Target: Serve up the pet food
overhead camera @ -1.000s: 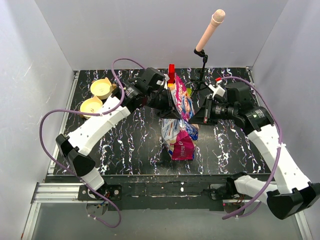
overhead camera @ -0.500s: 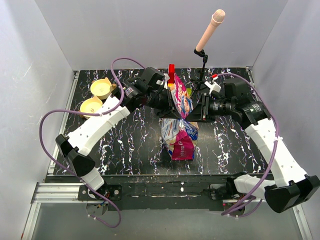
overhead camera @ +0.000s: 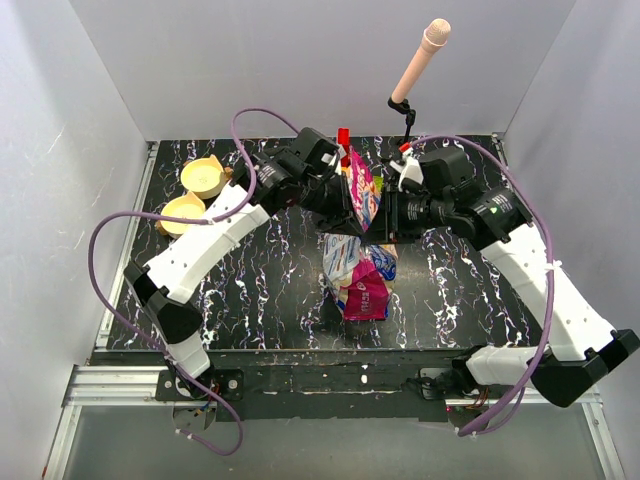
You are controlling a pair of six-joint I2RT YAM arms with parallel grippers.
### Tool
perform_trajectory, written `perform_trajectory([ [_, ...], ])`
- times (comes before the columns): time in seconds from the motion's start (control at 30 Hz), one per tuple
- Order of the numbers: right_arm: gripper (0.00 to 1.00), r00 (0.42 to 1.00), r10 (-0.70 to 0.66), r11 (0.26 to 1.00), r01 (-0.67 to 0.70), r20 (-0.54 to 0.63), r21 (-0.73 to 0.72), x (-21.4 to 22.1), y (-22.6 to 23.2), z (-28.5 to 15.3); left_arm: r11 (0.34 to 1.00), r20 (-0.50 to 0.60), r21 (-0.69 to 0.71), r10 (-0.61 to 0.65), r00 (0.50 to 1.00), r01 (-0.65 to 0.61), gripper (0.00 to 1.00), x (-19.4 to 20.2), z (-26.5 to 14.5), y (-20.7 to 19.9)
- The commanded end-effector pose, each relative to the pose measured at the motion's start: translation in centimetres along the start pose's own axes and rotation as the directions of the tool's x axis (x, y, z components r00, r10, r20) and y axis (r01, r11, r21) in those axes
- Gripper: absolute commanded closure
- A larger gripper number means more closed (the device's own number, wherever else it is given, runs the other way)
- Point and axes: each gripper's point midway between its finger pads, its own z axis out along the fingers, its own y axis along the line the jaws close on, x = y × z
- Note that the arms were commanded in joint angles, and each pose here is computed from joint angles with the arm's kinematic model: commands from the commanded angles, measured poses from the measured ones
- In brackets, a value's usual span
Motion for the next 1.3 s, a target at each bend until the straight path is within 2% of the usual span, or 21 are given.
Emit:
perform_trajectory([
  [0.0,0.7,0.998,-0.053,0.993,0.051,0.021,0.107,0.2,-0.4,-0.9,0.998,0.042,0.027,0.062,0.997,-0.063,1.0,-0.7,-1.3,-1.7],
  [0.07,0.73,0.998,-0.056,0.991,0.055,0.011,0.121,0.4,-0.5,-0.8,0.997,0.038,0.021,0.071,0.997,-0.072,1.0,-0.6,-1.1,-1.8],
  [0.17,0.85,0.998,-0.066,0.985,0.067,-0.013,0.159,0.9,-0.8,-0.7,0.997,0.038,0.012,0.075,0.996,-0.076,1.0,-0.6,-1.1,-1.8],
  [0.23,0.9,0.997,-0.07,0.985,0.072,-0.017,0.158,1.1,-0.7,-0.8,0.997,0.045,0.005,0.071,0.996,-0.071,1.0,-0.7,-1.3,-1.6],
  [0.3,0.89,0.998,-0.068,0.987,0.07,-0.019,0.147,1.3,-0.5,-0.9,0.997,0.045,0.004,0.073,0.996,-0.073,1.0,-0.6,-1.4,-1.6],
  [0.43,0.81,0.997,-0.068,0.99,0.071,-0.028,0.122,1.8,-0.2,-1.2,0.997,0.045,0.004,0.074,0.996,-0.074,1.0,-0.6,-1.4,-1.6],
  [0.83,0.77,0.992,-0.109,0.994,0.107,-0.068,-0.038,4.2,1.2,-1.3,0.998,0.041,0.014,0.066,0.997,-0.066,1.0,-0.1,-1.7,-1.4],
  [0.97,0.99,0.994,-0.101,0.994,0.099,-0.05,-0.041,4.3,0.9,-1.0,0.998,0.045,0.015,0.057,0.997,-0.058,1.0,0.0,-1.8,-1.2],
  [1.13,0.99,0.998,-0.059,0.998,0.059,-0.01,-0.036,3.5,0.4,-0.6,0.999,0.029,-0.019,0.041,0.999,-0.04,1.0,0.5,-1.9,-0.4],
  [1.17,0.91,0.999,-0.054,0.998,0.053,-0.001,-0.038,3.3,0.3,-0.6,0.999,0.025,-0.018,0.039,0.999,-0.038,1.0,0.6,-2.0,-0.4],
  [1.27,0.86,1.0,-0.027,0.997,0.028,0.012,-0.077,2.9,0.5,-0.7,0.999,0.031,-0.008,0.039,0.999,-0.038,1.0,0.7,-2.2,-0.5],
])
